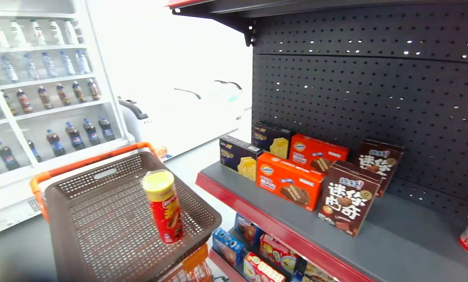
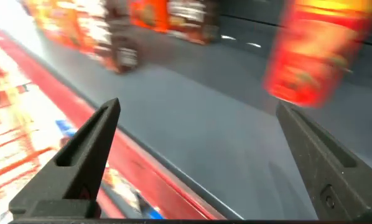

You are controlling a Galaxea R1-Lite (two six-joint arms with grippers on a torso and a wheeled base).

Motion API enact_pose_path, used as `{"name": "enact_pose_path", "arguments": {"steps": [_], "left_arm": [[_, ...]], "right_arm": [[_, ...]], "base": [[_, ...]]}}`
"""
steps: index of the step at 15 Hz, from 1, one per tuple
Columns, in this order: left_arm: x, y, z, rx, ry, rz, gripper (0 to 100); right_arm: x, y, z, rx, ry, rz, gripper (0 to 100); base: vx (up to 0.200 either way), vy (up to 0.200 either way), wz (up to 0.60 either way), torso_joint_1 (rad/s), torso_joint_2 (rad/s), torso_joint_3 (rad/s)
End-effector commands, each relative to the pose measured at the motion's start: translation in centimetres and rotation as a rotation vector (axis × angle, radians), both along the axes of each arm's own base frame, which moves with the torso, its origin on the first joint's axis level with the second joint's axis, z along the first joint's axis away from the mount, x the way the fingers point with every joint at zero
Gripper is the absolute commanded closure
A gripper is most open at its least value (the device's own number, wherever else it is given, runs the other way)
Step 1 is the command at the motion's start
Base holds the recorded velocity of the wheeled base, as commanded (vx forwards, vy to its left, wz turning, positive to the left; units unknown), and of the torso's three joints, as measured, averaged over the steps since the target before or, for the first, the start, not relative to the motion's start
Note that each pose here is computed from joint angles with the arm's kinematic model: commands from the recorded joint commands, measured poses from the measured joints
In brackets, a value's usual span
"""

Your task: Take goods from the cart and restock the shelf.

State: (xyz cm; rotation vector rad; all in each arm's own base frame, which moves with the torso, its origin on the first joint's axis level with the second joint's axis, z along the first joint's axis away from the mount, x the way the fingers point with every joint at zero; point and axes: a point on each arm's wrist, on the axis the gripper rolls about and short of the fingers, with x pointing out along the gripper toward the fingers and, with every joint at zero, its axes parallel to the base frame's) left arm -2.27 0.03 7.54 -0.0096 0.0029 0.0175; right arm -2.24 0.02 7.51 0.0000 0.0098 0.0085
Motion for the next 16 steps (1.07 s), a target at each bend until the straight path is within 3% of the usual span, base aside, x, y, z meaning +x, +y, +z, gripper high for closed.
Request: {"name": "enact_pose_path", "arguments": {"steps": [1,4,5,6,7,11,13,16], "left_arm": [[0.0,0.0,0.0,0.0,0.0,0.001,0],[0.0,0.0,0.0,0.017,0.0,0.002,0],[-0.4,-0.1,1.6,0.145,-0.035,-0.032,0],[-0.4,-0.1,2.4,0.208,-0.021,-0.071,0],[0.3,-0.3,3.3,0.247,0.062,-0.142,0],[2.7,-0.3,5.7,0.236,0.21,-0.179,0],[6.2,-0.4,9.4,0.225,0.296,-0.194,0],[11.4,-0.7,11.0,0.203,0.411,-0.317,0]], "right_arm": [[0.0,0.0,0.0,0.002,-0.001,0.002,0],[0.0,0.0,0.0,0.002,-0.001,0.002,0],[0.0,0.0,0.0,0.002,-0.001,0.002,0],[0.0,0.0,0.0,0.002,-0.001,0.002,0],[0.0,0.0,0.0,0.002,-0.001,0.002,0],[0.0,0.0,0.0,0.002,-0.001,0.002,0],[0.0,0.0,0.0,0.002,-0.001,0.002,0],[0.0,0.0,0.0,0.002,-0.001,0.002,0]], "base": [[0.0,0.0,0.0,0.0,0.0,0.0],[0.0,0.0,0.0,0.0,0.0,0.0],[0.0,0.0,0.0,0.0,0.0,0.0],[0.0,0.0,0.0,0.0,0.0,0.0],[0.0,0.0,0.0,0.0,0.0,0.0],[0.0,0.0,0.0,0.0,0.0,0.0],[0.0,0.0,0.0,0.0,0.0,0.0],[0.0,0.0,0.0,0.0,0.0,0.0]]}}
